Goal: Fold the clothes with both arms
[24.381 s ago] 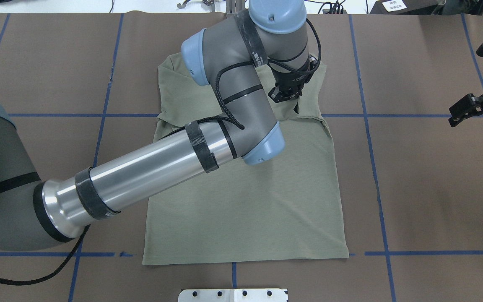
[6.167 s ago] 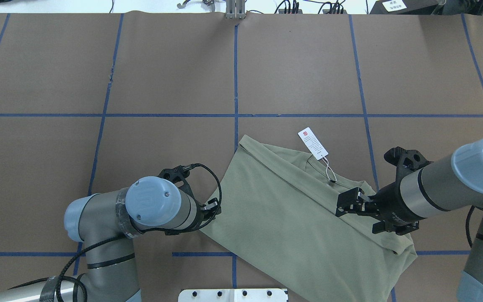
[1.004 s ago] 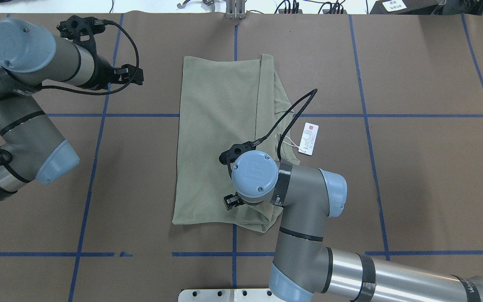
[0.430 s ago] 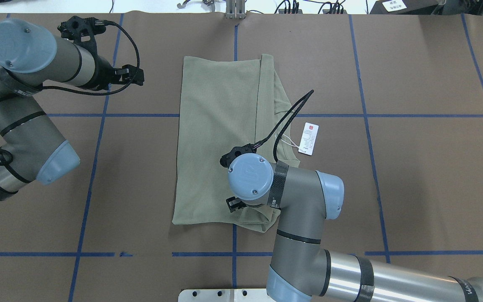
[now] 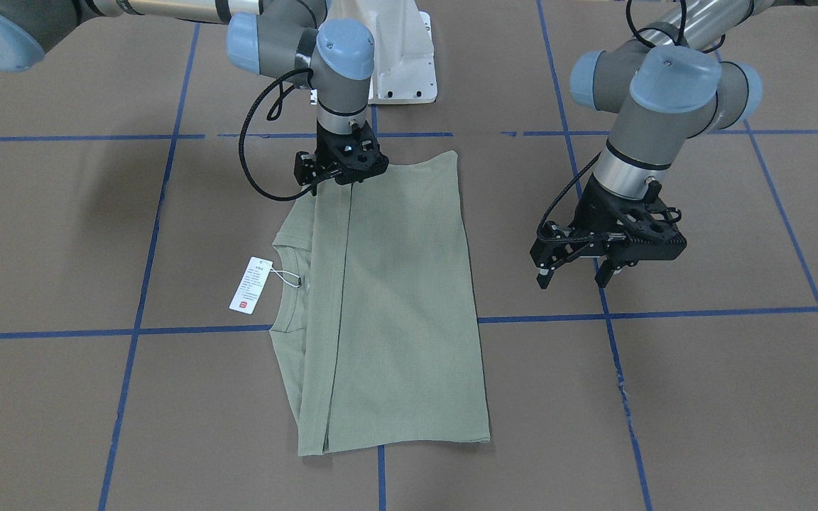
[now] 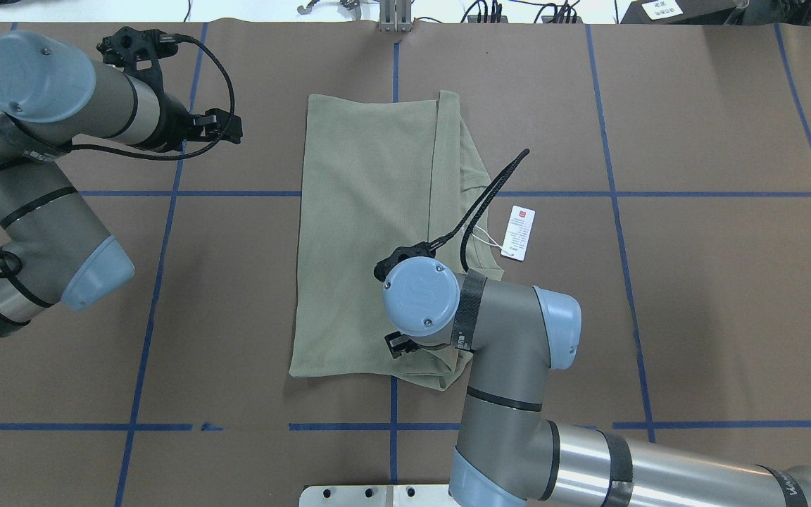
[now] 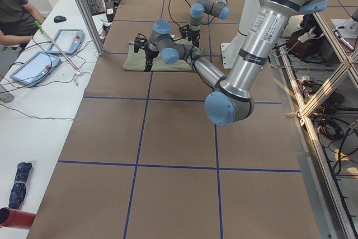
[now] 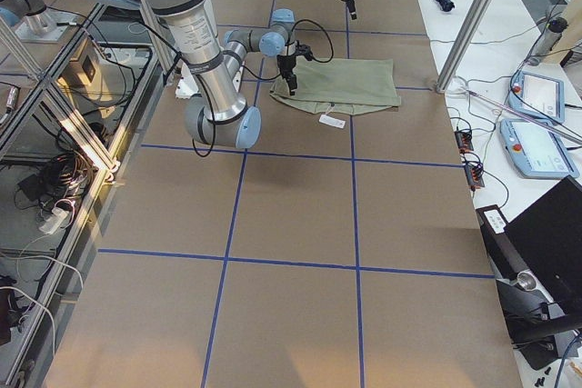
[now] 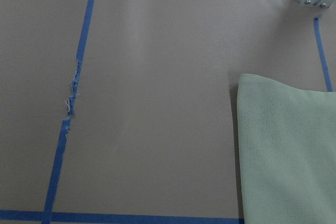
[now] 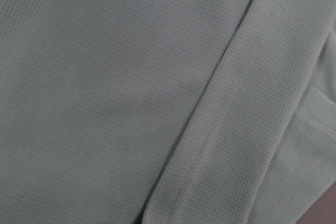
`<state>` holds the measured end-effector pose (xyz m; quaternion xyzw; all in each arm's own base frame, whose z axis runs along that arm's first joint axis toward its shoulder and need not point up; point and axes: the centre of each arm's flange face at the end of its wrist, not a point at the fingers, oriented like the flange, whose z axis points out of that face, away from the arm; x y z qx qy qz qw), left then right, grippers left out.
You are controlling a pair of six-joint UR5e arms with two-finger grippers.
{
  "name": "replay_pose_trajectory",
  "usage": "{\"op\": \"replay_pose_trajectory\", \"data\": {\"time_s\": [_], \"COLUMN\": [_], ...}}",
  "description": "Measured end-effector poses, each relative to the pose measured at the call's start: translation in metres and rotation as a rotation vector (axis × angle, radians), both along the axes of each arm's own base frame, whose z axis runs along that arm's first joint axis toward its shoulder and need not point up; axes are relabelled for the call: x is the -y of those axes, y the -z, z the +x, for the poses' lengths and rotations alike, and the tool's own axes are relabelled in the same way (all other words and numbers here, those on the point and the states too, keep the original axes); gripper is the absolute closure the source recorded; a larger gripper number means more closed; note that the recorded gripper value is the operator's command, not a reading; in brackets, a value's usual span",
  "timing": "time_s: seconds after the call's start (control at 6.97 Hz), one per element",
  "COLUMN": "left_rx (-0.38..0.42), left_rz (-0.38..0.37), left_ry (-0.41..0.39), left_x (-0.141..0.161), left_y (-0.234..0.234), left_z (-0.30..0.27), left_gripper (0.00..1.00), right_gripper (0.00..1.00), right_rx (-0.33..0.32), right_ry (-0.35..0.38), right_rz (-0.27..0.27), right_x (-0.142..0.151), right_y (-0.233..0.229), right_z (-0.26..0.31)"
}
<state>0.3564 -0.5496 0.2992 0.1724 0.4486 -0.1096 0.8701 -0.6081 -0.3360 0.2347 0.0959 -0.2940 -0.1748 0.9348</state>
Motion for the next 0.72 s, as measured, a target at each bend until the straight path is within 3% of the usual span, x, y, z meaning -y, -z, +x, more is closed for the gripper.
{"op": "replay_pose_trajectory", "data": {"time_s": [0.72], "left_rx": [-0.010], "left_rz": [0.001], "left_ry": [-0.016], "left_x": [-0.002], "left_y": [0.003], "left_z": [0.007], "left_gripper": [0.00], "right_gripper": [0.00], "right_rx": [-0.031], "right_ry": [-0.015], "right_rz": [-0.012], "right_x": [0.000], "right_y": [-0.034], "right_z": [0.033]}}
